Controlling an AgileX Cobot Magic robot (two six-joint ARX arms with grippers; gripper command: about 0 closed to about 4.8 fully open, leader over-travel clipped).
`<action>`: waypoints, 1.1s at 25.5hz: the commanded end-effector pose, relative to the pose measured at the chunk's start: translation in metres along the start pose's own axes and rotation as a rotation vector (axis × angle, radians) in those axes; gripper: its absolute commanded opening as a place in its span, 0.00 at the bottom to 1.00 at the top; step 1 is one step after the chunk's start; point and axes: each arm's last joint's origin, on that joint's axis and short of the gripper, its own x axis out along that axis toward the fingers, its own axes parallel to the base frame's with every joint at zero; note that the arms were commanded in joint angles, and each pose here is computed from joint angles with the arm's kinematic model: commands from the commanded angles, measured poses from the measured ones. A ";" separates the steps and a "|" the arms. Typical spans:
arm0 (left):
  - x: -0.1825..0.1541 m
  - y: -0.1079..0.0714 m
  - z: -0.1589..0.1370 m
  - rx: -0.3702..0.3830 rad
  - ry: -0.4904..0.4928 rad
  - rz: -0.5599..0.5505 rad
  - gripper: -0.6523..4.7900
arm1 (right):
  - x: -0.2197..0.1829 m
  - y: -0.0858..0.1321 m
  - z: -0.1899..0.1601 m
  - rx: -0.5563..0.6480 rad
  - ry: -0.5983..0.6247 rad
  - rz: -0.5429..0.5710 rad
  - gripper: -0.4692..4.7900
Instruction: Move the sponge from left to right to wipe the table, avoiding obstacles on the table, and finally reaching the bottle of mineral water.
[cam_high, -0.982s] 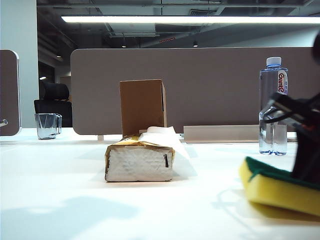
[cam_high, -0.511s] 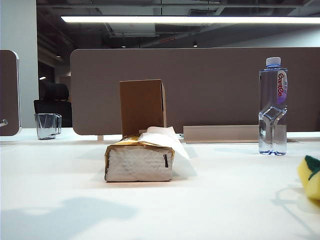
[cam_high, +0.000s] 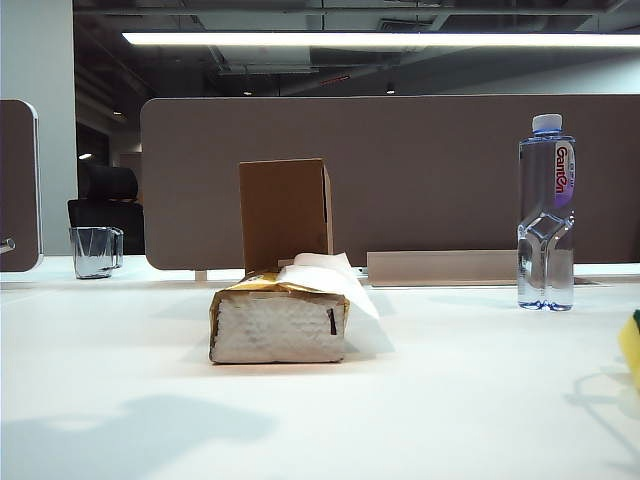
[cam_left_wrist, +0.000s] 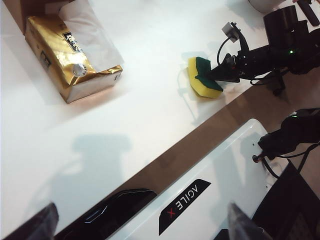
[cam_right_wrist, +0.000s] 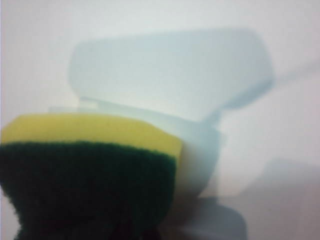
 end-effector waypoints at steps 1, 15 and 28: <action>-0.001 -0.001 0.001 0.010 -0.006 -0.008 0.93 | 0.004 -0.010 -0.009 0.025 0.042 -0.175 0.07; -0.001 -0.001 0.001 0.011 -0.007 -0.008 0.93 | 0.021 -0.009 0.026 0.010 0.000 -0.184 0.07; -0.001 -0.001 0.001 0.010 -0.007 -0.008 0.93 | 0.041 -0.003 0.079 -0.005 -0.052 -0.194 0.07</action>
